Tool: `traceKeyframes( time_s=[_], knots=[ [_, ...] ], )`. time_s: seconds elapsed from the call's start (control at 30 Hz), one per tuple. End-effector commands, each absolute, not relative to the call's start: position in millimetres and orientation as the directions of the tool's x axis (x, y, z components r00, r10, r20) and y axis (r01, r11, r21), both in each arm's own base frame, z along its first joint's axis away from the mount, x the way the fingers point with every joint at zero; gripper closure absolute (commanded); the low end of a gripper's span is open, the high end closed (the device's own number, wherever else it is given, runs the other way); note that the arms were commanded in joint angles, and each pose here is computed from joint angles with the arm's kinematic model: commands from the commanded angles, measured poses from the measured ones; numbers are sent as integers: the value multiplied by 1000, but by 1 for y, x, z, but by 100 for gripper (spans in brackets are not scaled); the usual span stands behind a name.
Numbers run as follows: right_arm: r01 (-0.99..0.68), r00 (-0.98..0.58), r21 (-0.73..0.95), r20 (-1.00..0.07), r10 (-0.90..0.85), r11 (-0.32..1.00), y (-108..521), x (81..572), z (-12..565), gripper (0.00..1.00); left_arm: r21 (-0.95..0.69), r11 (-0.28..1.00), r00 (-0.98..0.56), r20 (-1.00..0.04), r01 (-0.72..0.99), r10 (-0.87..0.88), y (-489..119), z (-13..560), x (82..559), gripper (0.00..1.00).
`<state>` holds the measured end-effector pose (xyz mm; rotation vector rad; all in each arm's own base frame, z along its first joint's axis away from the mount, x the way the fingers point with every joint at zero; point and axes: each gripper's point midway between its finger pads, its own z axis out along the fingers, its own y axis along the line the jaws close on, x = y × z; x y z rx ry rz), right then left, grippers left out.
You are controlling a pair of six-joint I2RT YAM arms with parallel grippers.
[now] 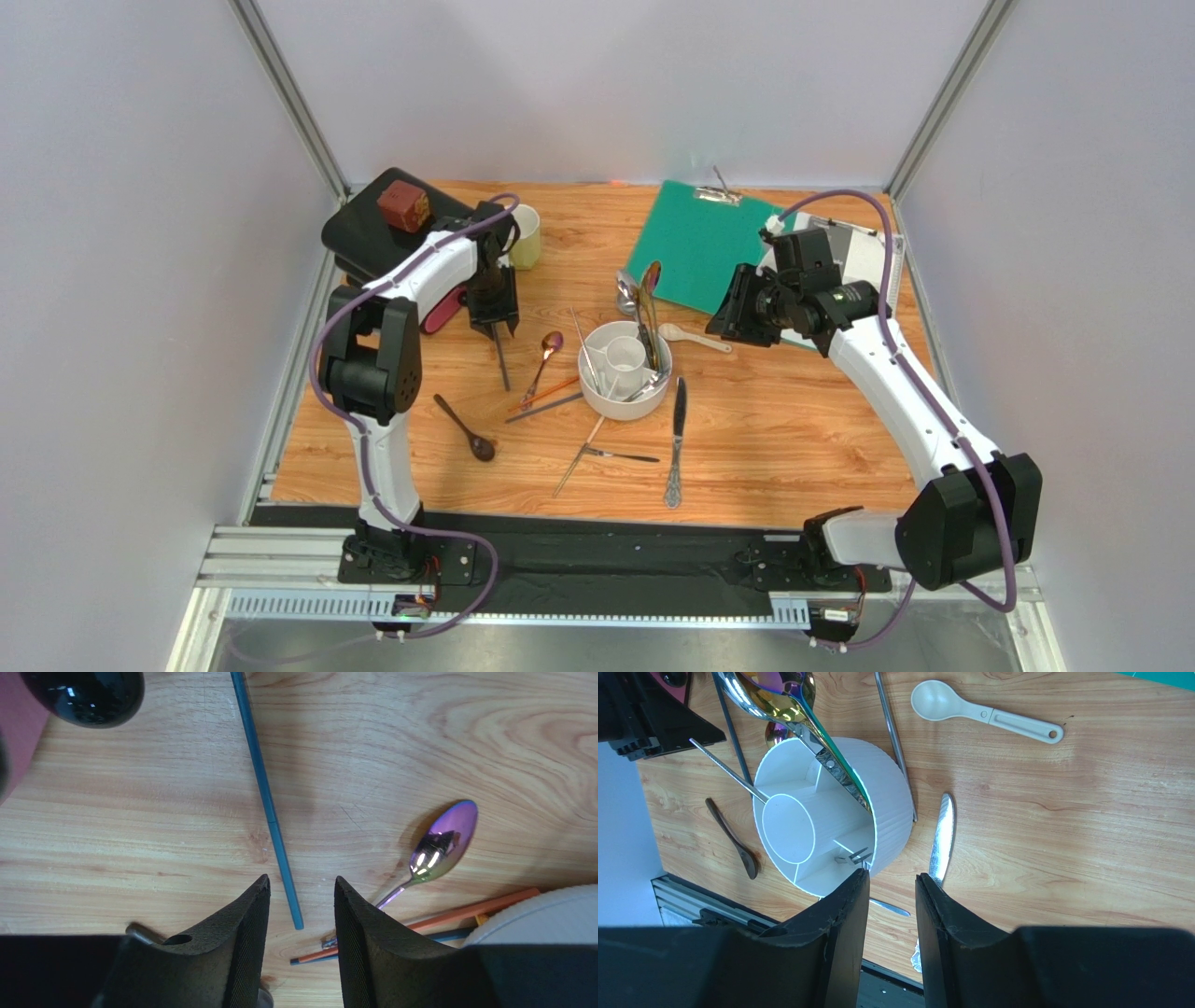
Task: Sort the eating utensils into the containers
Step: Pick up the chopstick from the center of the board.
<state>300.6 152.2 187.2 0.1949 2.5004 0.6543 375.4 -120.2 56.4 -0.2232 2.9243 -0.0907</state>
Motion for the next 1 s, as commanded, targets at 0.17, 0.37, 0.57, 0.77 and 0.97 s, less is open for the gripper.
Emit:
traceKeyframes(
  time_s=[0.17,0.37,0.57,0.77,0.97],
  knots=[
    [-46,-809,526,-518,277,849,153,311,215,64,-51,983,-976,-127,-174,-179,-114,40,362,56],
    [-40,-805,538,-516,293,842,150,310,218,64,-59,983,-983,-52,-171,-174,-117,25,350,59],
    [-44,-794,549,-526,305,834,149,309,226,64,-58,984,-985,-36,-169,-171,-116,19,344,62],
    [-48,-786,556,-533,312,830,147,305,230,64,-62,984,-986,-14,-168,-169,-117,16,338,74],
    [-49,-780,560,-539,319,827,145,303,232,64,-67,986,-988,4,-155,-155,-117,16,330,88]
  ],
)
